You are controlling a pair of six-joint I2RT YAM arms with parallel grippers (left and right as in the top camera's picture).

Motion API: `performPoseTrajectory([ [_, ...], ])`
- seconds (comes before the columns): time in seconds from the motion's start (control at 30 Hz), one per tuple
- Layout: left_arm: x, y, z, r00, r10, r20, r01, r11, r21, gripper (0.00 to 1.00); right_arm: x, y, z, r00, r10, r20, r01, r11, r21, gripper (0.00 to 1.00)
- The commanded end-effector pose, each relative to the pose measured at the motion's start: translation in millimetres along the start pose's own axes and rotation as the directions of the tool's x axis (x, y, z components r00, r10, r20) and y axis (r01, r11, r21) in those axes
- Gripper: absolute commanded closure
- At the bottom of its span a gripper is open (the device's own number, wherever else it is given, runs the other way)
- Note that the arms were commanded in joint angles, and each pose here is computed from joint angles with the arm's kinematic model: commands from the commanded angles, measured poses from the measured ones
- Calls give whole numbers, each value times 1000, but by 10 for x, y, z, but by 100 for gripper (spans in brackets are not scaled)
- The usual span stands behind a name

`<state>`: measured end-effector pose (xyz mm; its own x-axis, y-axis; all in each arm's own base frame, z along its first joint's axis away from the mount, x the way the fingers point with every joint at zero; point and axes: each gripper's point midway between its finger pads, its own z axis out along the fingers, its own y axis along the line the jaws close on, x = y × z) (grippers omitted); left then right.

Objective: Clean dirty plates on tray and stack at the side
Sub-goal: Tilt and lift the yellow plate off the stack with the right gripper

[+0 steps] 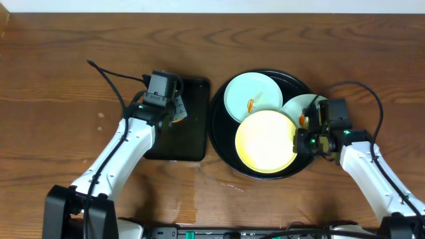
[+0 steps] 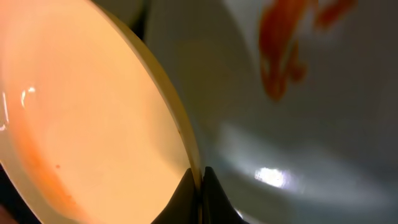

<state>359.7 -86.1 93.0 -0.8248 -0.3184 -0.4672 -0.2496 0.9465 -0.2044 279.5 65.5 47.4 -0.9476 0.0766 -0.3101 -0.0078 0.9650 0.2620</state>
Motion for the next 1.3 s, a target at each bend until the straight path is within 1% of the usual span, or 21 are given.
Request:
performPoseTrajectory([
  [0.0, 24, 55, 13, 1000, 16, -1, -16, 1000, -21, 89, -325, 31, -215, 984, -109, 138, 108, 994, 15, 99],
  [0.13, 24, 55, 13, 1000, 16, -1, -16, 1000, -21, 89, -555, -9, -380, 949, -200, 245, 182, 979, 93, 99],
  [0.23, 24, 55, 13, 1000, 16, -1, -16, 1000, -21, 89, -715, 1, -503, 901, -307, 307, 264, 949, 175, 99],
  [0.3, 24, 55, 13, 1000, 16, -1, -16, 1000, -21, 89, -762, 80, -540, 876, -353, 329, 306, 933, 187, 99],
  [0.37, 24, 55, 13, 1000, 16, -1, -16, 1000, -21, 89, -742, 189, -536, 869, -365, 333, 326, 930, 169, 99],
  [0.43, 25, 56, 13, 1000, 16, -2, -16, 1000, -21, 89, -648, 261, -490, 891, -331, 310, 304, 943, 133, 99],
  [0.57, 26, 56, 13, 1000, 16, -2, -16, 1000, -21, 89, -387, 240, -370, 957, -200, 212, 185, 979, 85, 99],
  [0.63, 25, 56, 13, 1000, 16, -2, -16, 1000, -21, 89, -260, 247, -312, 970, -186, 156, 179, 982, 59, 99],
  [0.73, 25, 56, 13, 1000, 16, -2, -16, 1000, -21, 86, -145, 290, -271, 979, -176, 106, 176, 984, 14, 99],
  [0.83, 26, 56, 13, 1000, 16, -2, -16, 1000, -21, 86, -140, 304, -265, 986, -135, 101, 137, 991, -13, 99],
  [0.97, 27, 57, 13, 1000, 16, -2, -16, 1000, -22, 85, -211, 325, -273, 987, -96, 127, 101, 994, -36, 99],
  [1.07, 34, 61, 13, 1000, 16, -5, -16, 1000, -23, 86, -234, 370, -279, 986, -98, 138, 107, 993, -59, 99],
  [1.27, 48, 70, 12, 1000, 17, -11, -17, 999, -27, 86, -247, 361, -280, 983, -110, 144, 118, 992, -51, 99],
])
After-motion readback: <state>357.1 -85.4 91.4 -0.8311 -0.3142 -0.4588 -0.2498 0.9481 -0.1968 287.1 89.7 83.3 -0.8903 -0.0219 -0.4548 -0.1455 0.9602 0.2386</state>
